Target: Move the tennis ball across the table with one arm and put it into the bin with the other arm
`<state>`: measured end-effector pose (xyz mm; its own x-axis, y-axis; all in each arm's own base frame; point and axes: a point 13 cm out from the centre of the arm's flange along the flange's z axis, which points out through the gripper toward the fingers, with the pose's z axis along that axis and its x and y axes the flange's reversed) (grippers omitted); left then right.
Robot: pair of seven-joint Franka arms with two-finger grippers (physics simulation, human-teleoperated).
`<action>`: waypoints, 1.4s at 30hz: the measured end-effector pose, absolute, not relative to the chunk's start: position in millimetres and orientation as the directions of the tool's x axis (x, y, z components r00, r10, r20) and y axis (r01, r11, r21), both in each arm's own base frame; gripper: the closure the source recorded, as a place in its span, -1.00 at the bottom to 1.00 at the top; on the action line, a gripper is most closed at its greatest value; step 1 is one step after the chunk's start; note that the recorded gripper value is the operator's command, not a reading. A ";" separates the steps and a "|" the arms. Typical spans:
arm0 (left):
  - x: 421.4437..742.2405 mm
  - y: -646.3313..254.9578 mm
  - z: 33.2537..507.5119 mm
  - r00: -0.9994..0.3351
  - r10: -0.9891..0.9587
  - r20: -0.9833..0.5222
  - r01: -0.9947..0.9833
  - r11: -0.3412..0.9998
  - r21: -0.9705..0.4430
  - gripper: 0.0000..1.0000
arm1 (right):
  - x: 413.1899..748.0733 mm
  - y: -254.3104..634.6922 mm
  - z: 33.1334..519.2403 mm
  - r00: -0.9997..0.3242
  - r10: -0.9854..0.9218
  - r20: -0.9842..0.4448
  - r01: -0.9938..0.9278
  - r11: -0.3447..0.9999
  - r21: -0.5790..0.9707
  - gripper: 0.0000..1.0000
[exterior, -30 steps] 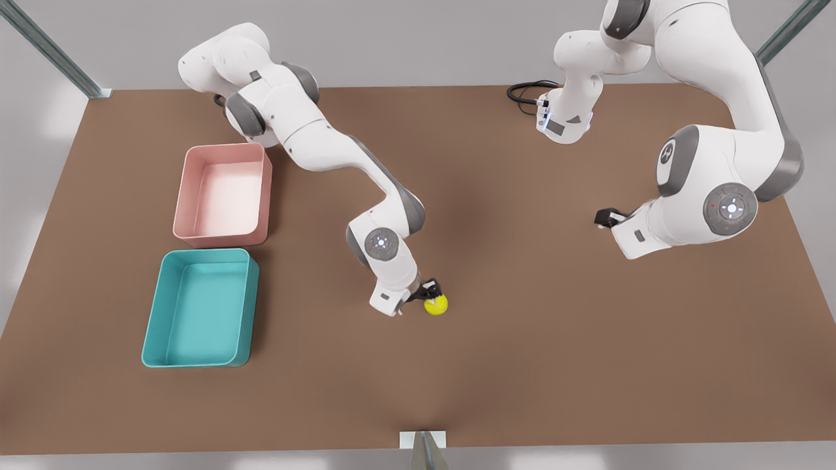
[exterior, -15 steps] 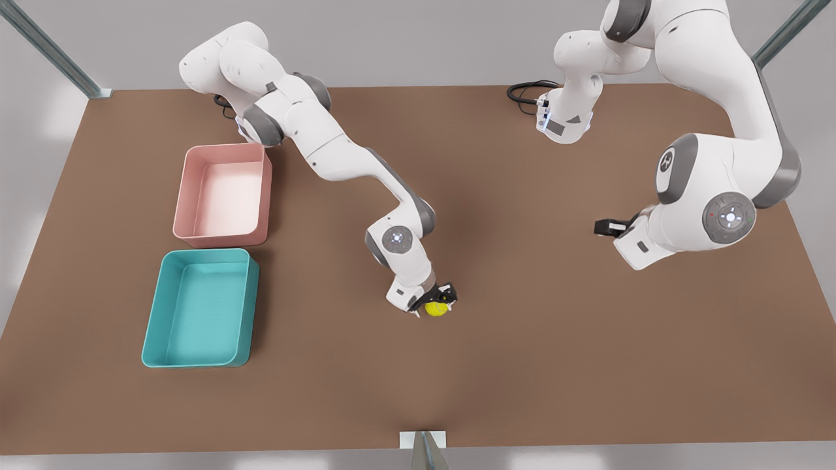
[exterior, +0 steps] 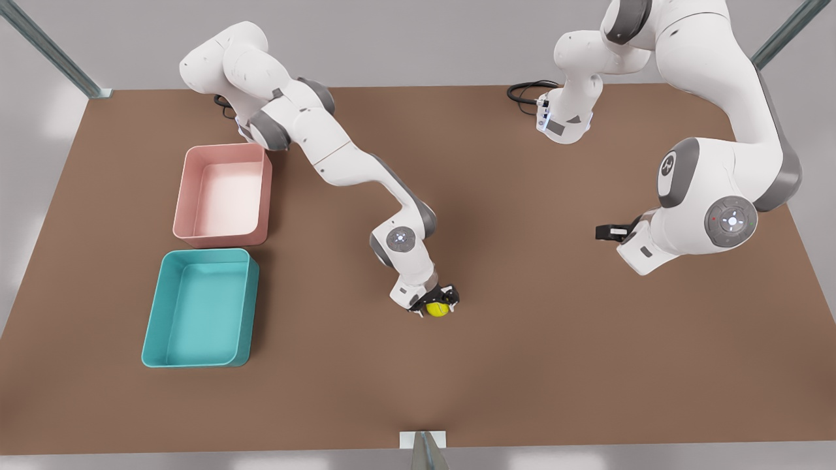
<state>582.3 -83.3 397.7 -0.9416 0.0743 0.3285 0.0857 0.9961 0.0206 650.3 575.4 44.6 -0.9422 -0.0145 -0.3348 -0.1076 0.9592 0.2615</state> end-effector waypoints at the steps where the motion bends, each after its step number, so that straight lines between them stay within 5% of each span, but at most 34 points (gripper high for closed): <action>1: 582.5 -83.3 396.9 -0.942 0.071 0.329 0.083 0.996 0.021 -1.00 | 650.5 575.5 43.7 -0.942 -0.012 -0.337 -0.106 0.959 0.263 -1.00; 14: 583.2 -83.3 396.1 -0.944 0.046 0.327 0.059 0.998 0.030 -1.00 | 643.4 585.6 40.1 -0.933 -0.024 -0.359 -0.122 0.959 0.255 -1.00; 25: 584.1 -82.8 393.0 -0.943 0.035 0.331 0.049 0.998 0.034 -1.00 | 645.9 584.5 39.9 -0.931 -0.019 -0.365 -0.120 0.959 0.257 -0.31; 32: 584.0 -83.0 391.9 -0.943 0.031 0.333 0.045 0.998 0.036 -1.00 | 664.7 580.7 83.2 -0.923 0.004 -0.386 -0.114 0.953 0.282 -0.30; 36: 584.0 -83.1 391.6 -0.942 0.029 0.333 0.044 0.998 0.036 -1.00 | 706.1 515.6 141.6 -0.930 0.044 -0.365 -0.058 0.963 0.265 -0.30; 42: 584.0 -83.0 391.7 -0.943 0.027 0.333 0.042 0.998 0.037 -1.00 | 729.6 295.0 189.4 -0.968 0.078 -0.237 0.046 0.989 0.137 -0.30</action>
